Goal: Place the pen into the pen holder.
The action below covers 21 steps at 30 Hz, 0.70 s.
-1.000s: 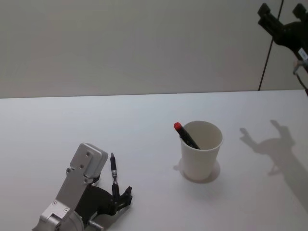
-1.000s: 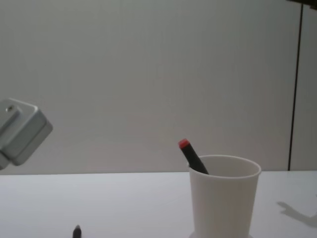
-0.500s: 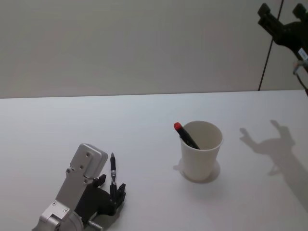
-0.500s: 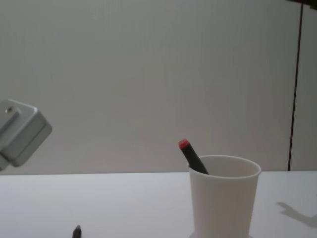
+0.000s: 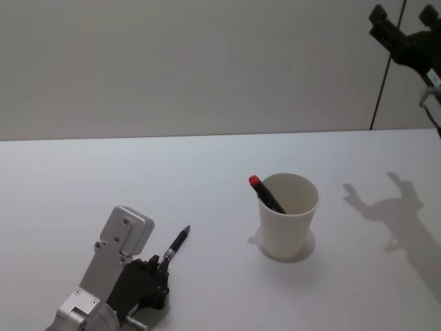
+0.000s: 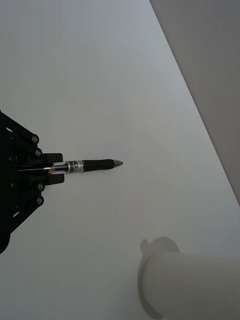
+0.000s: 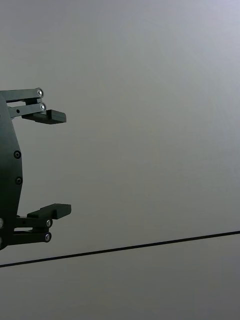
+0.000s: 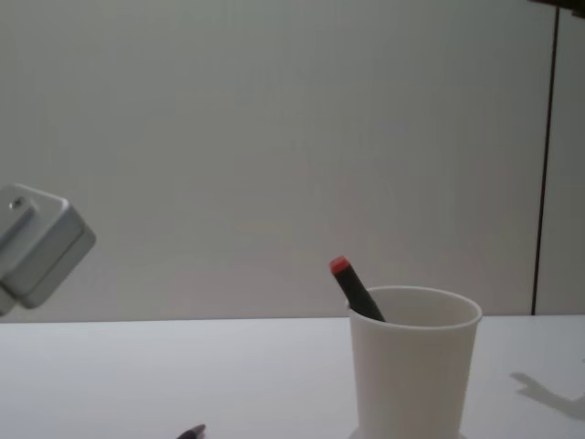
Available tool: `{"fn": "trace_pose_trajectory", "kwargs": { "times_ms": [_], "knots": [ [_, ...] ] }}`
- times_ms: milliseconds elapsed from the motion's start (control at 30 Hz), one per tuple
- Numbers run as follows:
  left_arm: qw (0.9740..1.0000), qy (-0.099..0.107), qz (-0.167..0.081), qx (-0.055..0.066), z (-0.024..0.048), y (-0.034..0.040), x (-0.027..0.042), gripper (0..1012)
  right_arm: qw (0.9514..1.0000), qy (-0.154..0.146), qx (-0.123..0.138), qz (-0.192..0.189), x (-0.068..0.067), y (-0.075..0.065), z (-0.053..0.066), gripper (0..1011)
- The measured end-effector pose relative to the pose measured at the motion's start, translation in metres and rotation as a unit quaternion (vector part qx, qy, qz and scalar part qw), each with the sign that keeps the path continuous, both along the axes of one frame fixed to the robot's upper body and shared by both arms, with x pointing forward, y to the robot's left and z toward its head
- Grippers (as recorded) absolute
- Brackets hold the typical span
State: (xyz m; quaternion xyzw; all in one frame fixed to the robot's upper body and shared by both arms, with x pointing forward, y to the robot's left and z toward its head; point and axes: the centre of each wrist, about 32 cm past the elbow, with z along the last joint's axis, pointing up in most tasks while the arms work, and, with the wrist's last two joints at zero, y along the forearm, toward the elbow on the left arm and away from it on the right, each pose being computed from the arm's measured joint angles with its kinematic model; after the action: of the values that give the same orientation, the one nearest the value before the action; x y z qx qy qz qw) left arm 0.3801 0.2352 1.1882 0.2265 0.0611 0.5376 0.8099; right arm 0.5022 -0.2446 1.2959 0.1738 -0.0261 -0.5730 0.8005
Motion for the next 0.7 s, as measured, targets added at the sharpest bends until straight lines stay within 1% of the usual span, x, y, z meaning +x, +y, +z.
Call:
{"fn": "trace_pose_trajectory", "kwargs": {
  "times_ms": [133,700],
  "knots": [
    [1.0,0.0,0.0,0.0,0.0,-0.0001,0.0,114,1.0,0.0,0.0,0.0,0.0,0.0,0.0,1001],
    [1.0,0.0,0.0,0.0,0.0,-0.0001,0.0,114,1.0,0.0,0.0,0.0,0.0,0.0,0.0,1001]
  ]
}}
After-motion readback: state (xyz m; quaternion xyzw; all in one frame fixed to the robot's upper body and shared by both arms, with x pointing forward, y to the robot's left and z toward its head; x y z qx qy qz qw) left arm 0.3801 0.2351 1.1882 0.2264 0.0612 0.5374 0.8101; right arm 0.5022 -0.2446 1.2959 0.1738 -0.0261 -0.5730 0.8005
